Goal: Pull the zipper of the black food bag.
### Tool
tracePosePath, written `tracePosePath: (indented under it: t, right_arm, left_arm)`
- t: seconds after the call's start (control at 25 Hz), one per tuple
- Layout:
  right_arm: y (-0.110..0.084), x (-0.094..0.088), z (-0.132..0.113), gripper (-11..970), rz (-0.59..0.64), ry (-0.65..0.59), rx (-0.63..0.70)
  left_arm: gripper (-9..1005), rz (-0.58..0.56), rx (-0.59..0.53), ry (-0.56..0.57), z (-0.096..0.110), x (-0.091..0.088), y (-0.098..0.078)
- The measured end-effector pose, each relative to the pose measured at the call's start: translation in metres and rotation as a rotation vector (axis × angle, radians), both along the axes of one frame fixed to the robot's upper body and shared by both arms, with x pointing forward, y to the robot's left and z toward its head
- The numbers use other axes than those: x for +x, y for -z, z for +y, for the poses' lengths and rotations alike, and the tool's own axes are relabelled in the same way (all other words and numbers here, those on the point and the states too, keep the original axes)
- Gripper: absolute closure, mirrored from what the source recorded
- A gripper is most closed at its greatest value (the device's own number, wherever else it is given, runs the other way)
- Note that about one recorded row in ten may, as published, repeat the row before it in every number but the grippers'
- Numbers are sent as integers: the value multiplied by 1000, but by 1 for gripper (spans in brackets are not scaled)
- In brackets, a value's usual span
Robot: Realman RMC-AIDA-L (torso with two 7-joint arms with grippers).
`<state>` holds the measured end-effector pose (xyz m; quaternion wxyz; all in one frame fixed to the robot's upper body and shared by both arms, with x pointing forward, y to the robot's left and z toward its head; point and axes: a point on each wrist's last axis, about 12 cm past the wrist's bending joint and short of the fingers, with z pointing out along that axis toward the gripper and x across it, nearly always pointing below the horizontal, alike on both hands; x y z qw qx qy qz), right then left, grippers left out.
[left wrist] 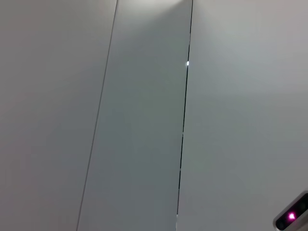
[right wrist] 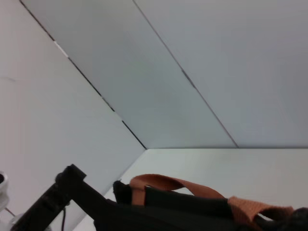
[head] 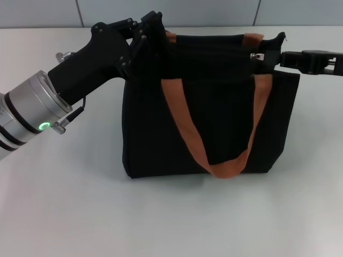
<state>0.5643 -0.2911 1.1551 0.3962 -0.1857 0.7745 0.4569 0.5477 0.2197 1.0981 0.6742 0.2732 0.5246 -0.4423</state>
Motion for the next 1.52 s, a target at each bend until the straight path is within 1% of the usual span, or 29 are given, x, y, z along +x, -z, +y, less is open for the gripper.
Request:
tracePosePath:
  t: [0.16, 0.32, 0.4, 0.48, 0.56, 0.68, 0.76, 0.88, 1.04, 1.08, 1.12, 1.24, 1.32, 1.52]
  right_arm:
    - [1, -3, -4, 820, -83, -10, 68]
    - [3, -7, -21, 810, -158, 62, 137]
    - [2, -13, -31, 748, -188, 81, 162]
    - [-1, -23, -41, 685, -247, 79, 196]
    - [-3, -38, -49, 623, -333, 42, 225]
    - [-1, -61, -52, 532, -457, -72, 239]
    - [7, -74, -51, 471, -518, -141, 228]
    - [25, -88, -42, 380, -566, -235, 193]
    - [49, -99, -29, 213, -582, -351, 112]
    - [59, -101, -22, 171, -569, -383, 80]
    - [59, -101, -22, 170, -569, -383, 80]
    - [73, -102, -13, 168, -540, -400, 34]
    - [78, -102, -10, 167, -535, -406, 15]
    - [80, -102, -6, 167, -542, -414, 12]
  left_arm:
    - [956, 8, -2, 0, 0, 0, 0]
    - [955, 22, -5, -2, 2, -1, 1]
    - [955, 34, -8, -3, 5, -1, 1]
    - [955, 38, -6, -4, 6, 0, 1]
    - [955, 43, -2, -2, 6, 0, 1]
    - [955, 53, -1, 5, 7, 1, 1]
    - [955, 60, -1, 10, 7, 1, 0]
    - [955, 73, -3, 15, 10, 2, -1]
    - [955, 90, 9, 26, 16, 3, -3]
    - [955, 95, 10, 27, 17, 3, -3]
    - [954, 103, 13, 28, 20, 2, -3]
    - [954, 124, 27, 30, 26, 1, -3]
    - [954, 140, 38, 27, 29, 0, -2]
    - [954, 209, 81, 25, 37, -1, 3]
